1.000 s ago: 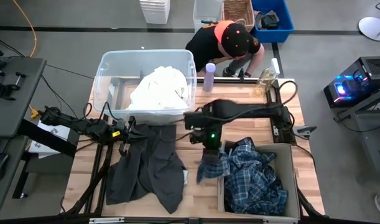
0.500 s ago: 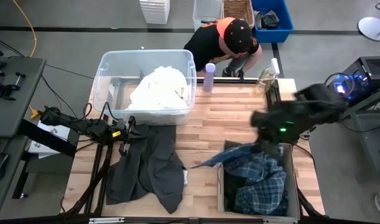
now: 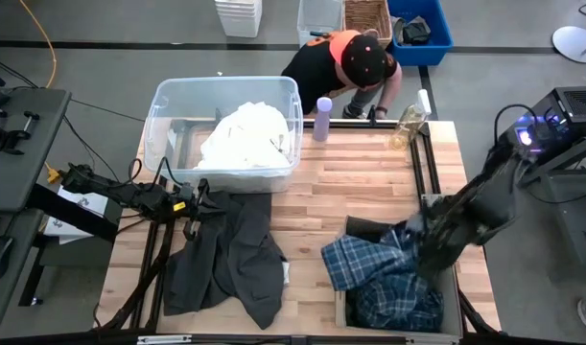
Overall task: Sort clothes
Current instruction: Put the blue cloth into the brown bin
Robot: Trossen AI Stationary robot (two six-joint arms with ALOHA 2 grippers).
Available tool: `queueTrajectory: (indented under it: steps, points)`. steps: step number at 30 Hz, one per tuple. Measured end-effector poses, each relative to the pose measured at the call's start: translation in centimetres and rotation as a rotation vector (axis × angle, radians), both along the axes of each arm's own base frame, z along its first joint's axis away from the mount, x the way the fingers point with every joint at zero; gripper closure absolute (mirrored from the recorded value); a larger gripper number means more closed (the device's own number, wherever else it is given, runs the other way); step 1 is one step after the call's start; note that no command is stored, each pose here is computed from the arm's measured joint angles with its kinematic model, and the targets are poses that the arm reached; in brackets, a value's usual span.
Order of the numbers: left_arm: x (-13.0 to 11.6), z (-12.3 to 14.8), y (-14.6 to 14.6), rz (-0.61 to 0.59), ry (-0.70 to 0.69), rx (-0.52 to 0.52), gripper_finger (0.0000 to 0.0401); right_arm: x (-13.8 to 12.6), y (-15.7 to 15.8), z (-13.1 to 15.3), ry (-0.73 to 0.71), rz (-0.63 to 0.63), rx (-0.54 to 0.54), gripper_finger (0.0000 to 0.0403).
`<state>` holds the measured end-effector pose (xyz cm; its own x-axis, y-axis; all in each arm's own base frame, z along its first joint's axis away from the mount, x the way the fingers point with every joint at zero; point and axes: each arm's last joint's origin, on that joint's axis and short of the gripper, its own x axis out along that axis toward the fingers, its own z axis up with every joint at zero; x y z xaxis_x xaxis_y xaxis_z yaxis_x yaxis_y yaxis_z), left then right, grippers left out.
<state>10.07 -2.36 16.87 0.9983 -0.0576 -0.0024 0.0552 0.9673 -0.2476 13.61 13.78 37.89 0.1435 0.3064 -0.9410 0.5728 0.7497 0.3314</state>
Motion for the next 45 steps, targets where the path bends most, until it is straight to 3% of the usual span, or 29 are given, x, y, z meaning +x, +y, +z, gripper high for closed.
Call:
queueTrajectory:
  steps: [3,6,13,15,20,23,26,32,39,45]
  points:
    - [0.0,0.0,0.0,0.000,0.000,0.000,0.0400,0.6,1.5,-4.3,0.075,0.017,0.051,0.0402]
    - [0.0,0.0,0.0,0.000,0.000,0.000,0.0400,1.7,2.8,-9.0,0.055,-0.018,0.130,0.0403]
    - [0.0,0.0,0.0,0.000,0.000,0.000,0.0400,2.4,2.0,-20.4,0.094,-0.402,0.211,0.0403]
    - [0.0,0.0,0.0,0.000,0.000,0.000,0.0400,1.8,1.7,-22.5,0.144,-0.488,0.222,0.0403]
    - [0.0,0.0,0.0,0.000,0.000,0.000,0.0400,0.8,1.1,-24.5,0.261,-0.715,0.269,0.0403]
    - [0.0,0.0,0.0,0.000,-0.001,0.000,0.0400,1.1,0.8,-24.6,0.245,-0.741,0.282,0.0403]
    - [0.0,0.0,0.0,-0.001,-0.001,0.000,0.0400,1.5,0.7,-24.4,0.166,-0.682,0.309,0.0403]
    - [0.0,0.0,0.0,-0.001,0.000,0.000,0.0400,2.2,1.5,-20.7,0.160,-0.503,0.194,0.0377]
    - [0.0,0.0,0.0,0.000,0.001,0.000,0.0400,2.6,2.0,-12.6,0.187,-0.321,0.058,0.0312]
    - [0.0,0.0,0.0,0.000,0.001,0.000,0.0400,2.1,1.3,-5.7,0.148,-0.322,0.008,0.0253]
